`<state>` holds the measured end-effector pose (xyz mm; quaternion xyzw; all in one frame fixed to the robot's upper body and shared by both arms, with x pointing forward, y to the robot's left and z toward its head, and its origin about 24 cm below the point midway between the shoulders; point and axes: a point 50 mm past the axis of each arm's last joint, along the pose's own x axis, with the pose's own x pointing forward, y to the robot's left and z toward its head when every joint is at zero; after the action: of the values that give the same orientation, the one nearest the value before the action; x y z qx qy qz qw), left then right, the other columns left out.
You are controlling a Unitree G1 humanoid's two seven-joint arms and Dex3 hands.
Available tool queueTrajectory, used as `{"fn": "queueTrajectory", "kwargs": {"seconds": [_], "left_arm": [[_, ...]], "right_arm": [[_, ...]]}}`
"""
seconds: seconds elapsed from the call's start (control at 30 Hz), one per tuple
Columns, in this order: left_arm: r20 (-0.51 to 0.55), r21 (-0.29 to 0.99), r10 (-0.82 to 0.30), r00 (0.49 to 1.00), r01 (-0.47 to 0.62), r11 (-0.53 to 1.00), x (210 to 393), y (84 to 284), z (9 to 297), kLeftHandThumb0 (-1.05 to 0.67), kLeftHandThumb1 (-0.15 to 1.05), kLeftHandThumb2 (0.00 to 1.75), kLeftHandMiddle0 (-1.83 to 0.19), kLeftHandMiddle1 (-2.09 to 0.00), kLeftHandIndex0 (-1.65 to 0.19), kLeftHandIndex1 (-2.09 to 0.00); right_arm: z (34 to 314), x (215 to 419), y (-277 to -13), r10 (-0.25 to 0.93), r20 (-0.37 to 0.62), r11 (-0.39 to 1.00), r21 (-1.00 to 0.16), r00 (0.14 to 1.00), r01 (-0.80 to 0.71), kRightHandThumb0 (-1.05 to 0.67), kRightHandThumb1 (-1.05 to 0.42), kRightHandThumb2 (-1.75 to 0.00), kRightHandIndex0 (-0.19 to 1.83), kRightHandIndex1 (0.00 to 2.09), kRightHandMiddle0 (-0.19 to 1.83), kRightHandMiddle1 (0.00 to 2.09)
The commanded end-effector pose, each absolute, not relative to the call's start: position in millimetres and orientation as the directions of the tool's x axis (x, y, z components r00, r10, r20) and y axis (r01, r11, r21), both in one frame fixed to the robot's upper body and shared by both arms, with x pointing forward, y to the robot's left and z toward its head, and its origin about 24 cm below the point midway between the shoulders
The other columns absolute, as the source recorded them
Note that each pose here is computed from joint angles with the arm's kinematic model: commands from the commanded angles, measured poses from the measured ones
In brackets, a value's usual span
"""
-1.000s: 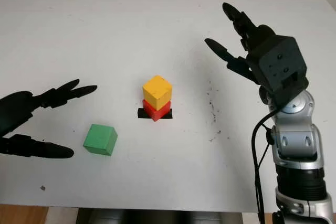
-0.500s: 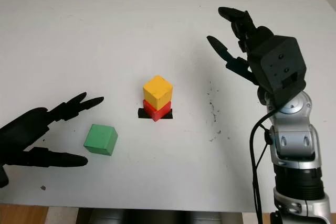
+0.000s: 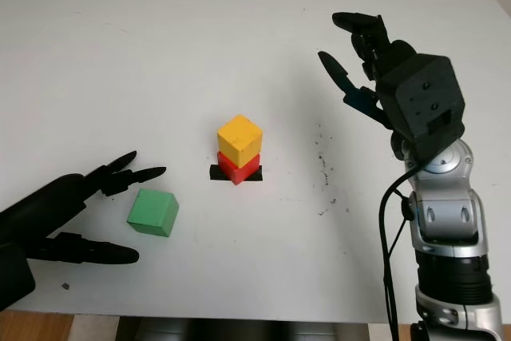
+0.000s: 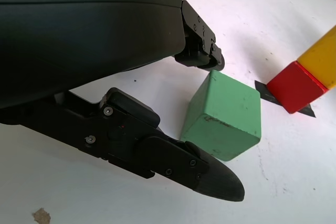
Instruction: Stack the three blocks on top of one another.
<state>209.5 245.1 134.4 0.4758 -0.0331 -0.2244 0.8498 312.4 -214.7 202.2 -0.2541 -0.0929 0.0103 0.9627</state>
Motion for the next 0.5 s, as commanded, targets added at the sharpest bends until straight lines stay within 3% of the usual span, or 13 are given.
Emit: {"fn": "queueTrajectory", "kwargs": {"seconds": [0.0,0.17,0.33,0.47], "left_arm": [[-0.157,0.825,-0.424,0.892,0.354,0.440,208.6,243.2,131,-0.76,0.89,0.05,0.00,-0.07,-0.40,-0.12],[-0.100,0.854,-0.441,0.892,0.304,0.422,206.3,241.6,125,-0.57,0.97,0.07,-0.05,-0.08,-0.49,-0.16],[-0.060,0.865,-0.454,0.889,0.273,0.420,206.0,241.4,121,-0.52,1.03,0.07,-0.11,-0.08,-0.56,-0.25],[-0.054,0.869,-0.458,0.887,0.267,0.416,206.2,241.5,119,-0.48,1.05,0.07,-0.15,-0.06,-0.39,-0.65]], "right_arm": [[208,310,-215,0.073,0.194,0.868,-0.495,0.978,0.033,-0.65,-1.05,-0.50,0.07,0.06,-0.19,0.78],[208,310,-214,0.075,0.192,0.872,-0.489,0.978,0.029,-0.64,-1.05,-0.49,0.07,0.06,-0.18,0.76],[208,309,-213,0.074,0.194,0.872,-0.488,0.978,0.031,-0.62,-1.05,-0.50,0.07,0.06,-0.19,0.80],[208,310,-212,0.067,0.203,0.872,-0.488,0.977,0.042,-0.63,-1.05,-0.51,0.07,0.06,-0.19,0.77]]}}
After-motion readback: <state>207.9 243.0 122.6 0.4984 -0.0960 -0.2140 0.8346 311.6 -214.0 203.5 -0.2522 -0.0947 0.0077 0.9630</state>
